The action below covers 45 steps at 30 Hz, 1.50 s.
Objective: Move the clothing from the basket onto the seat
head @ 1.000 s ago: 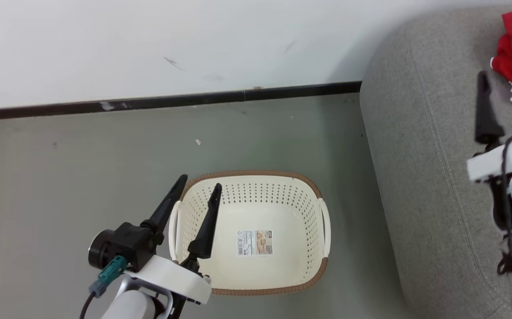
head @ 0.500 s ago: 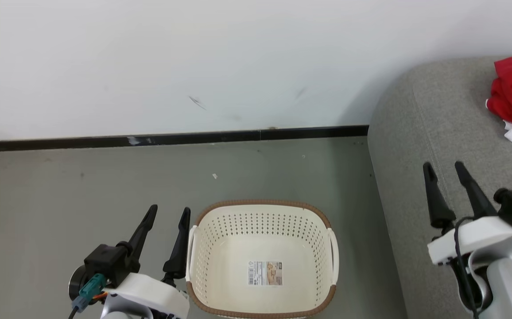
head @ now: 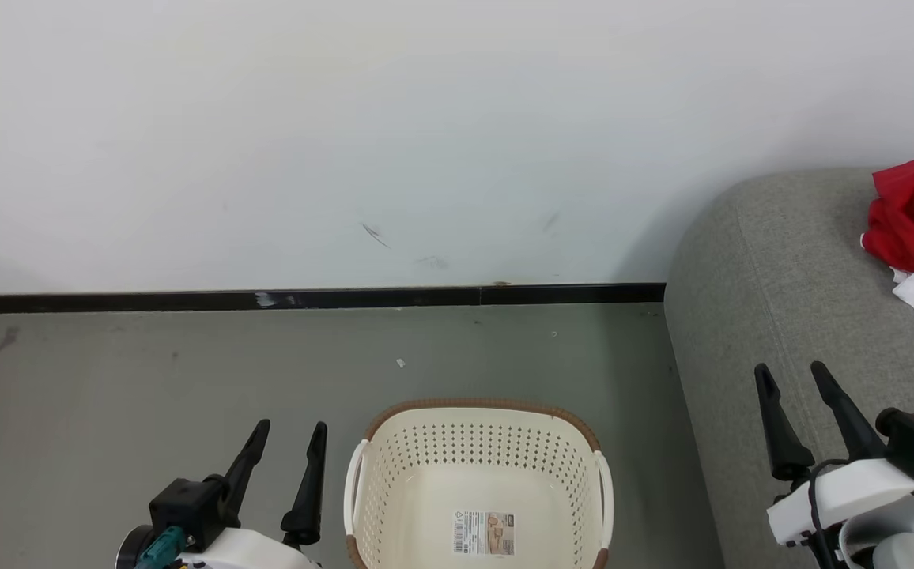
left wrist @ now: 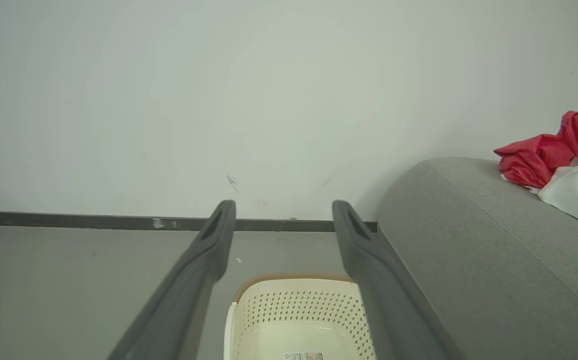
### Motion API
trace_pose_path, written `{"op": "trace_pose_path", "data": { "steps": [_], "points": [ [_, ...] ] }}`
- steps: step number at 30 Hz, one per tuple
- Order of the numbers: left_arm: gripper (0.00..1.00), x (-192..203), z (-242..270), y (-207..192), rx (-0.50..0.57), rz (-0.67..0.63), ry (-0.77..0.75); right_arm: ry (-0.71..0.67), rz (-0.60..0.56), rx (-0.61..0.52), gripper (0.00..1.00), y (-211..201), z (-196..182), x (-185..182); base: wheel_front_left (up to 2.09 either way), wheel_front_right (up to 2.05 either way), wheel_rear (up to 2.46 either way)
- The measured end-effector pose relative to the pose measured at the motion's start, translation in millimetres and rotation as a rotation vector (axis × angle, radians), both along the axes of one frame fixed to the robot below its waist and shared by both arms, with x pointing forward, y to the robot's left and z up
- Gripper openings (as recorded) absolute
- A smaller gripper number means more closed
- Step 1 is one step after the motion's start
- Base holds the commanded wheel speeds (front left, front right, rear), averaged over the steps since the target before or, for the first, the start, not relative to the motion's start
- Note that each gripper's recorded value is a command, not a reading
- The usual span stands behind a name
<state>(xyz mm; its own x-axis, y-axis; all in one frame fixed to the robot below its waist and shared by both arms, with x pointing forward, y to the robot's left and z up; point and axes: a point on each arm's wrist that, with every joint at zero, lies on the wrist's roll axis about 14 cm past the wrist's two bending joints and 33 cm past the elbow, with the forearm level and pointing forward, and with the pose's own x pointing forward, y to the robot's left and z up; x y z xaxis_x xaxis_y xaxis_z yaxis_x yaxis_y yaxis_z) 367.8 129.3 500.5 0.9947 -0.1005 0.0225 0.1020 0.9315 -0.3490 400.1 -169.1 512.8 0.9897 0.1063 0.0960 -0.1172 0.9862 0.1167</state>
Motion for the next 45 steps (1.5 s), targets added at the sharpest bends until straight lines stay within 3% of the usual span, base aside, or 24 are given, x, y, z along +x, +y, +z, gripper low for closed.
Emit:
{"op": "trace_pose_path", "data": {
  "steps": [13,36,37,45],
  "points": [
    [1.0,-17,1,10,0.0,0.025,-0.007,-0.009,0.003,0.001,1.0,4,2,-21,0.0,0.0,0.0],
    [1.0,-21,-2,16,0.0,0.042,-0.001,-0.022,0.013,-0.006,1.0,9,5,-27,0.0,0.0,0.0],
    [0.0,-22,-5,15,0.001,0.042,0.009,-0.009,0.013,-0.004,0.0,9,1,-28,0.0,0.0,0.0],
    [0.0,-36,-36,9,-0.03,0.045,0.113,0.106,0.0,0.035,0.0,11,-34,-42,0.0,0.0,0.0]
  ]
}}
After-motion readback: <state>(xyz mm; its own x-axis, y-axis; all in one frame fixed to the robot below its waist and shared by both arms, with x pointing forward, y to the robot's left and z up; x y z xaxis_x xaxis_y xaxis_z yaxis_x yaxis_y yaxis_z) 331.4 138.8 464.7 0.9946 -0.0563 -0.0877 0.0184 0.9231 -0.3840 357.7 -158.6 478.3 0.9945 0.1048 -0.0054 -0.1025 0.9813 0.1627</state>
